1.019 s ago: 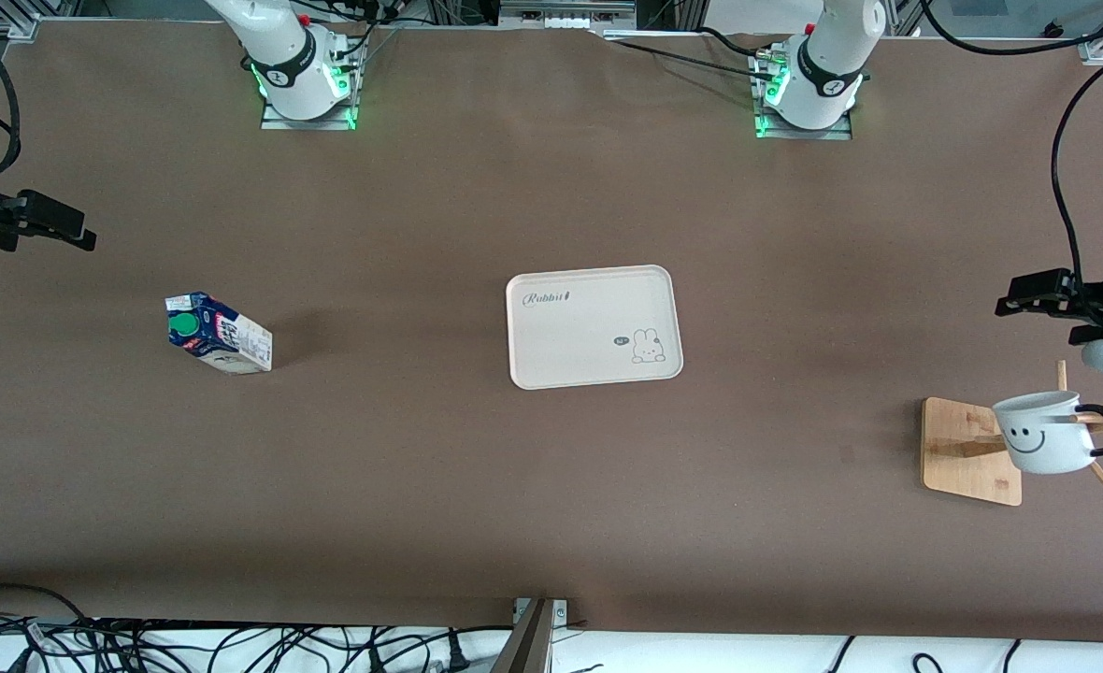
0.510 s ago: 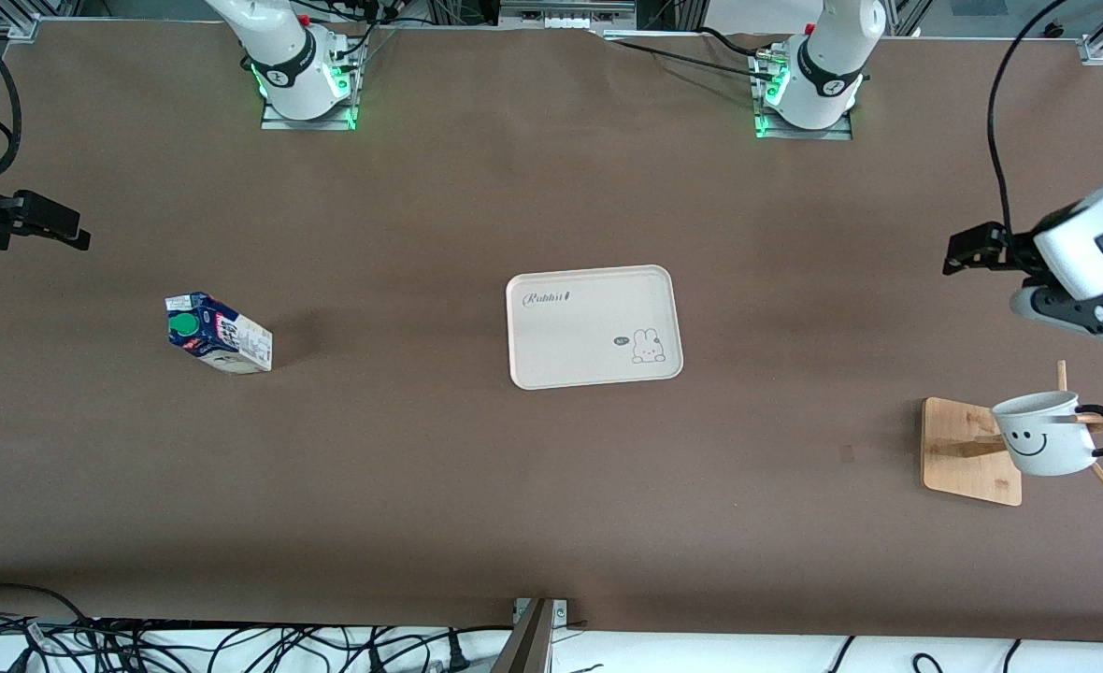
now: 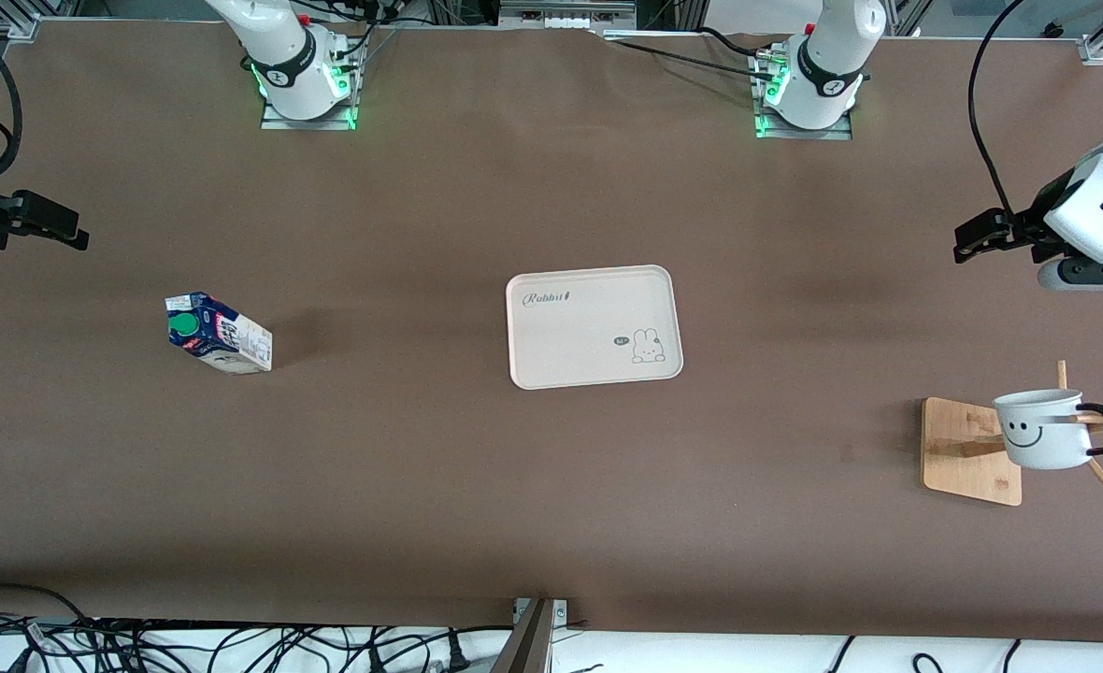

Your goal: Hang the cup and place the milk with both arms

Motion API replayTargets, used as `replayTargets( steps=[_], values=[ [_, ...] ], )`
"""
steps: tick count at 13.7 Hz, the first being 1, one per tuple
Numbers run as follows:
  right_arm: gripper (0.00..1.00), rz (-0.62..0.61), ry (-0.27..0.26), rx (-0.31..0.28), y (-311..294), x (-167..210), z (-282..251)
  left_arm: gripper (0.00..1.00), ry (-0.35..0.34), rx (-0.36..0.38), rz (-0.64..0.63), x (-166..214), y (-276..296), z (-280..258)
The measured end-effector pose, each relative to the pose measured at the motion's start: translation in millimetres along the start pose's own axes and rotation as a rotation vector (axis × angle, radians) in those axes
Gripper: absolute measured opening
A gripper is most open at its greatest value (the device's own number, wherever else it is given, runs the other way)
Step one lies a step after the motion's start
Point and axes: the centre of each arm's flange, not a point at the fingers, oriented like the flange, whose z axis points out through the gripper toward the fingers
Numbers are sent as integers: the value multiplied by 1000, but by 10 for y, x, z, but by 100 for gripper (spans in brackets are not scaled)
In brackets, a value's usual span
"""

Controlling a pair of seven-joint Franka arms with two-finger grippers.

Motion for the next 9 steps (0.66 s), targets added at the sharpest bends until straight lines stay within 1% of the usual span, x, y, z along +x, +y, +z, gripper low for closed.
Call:
replayTargets(
  steps=[2, 3, 4, 7, 9],
  values=[
    [100, -1, 1, 0, -3, 0, -3, 100, 14, 0, 2, 40, 40, -61],
    [100, -1, 1, 0, -4, 0, -3, 100, 11, 0, 3, 66, 56, -97],
    [100, -1, 1, 0, -4, 0, -3, 100, -3, -2, 4, 80, 68, -121],
    [100, -1, 1, 0, -5, 0, -5, 100, -40, -59, -7, 85, 100, -103],
    [100, -1, 1, 0, -5, 0, -6, 100, -46, -66, -13, 98, 80, -72]
  ],
)
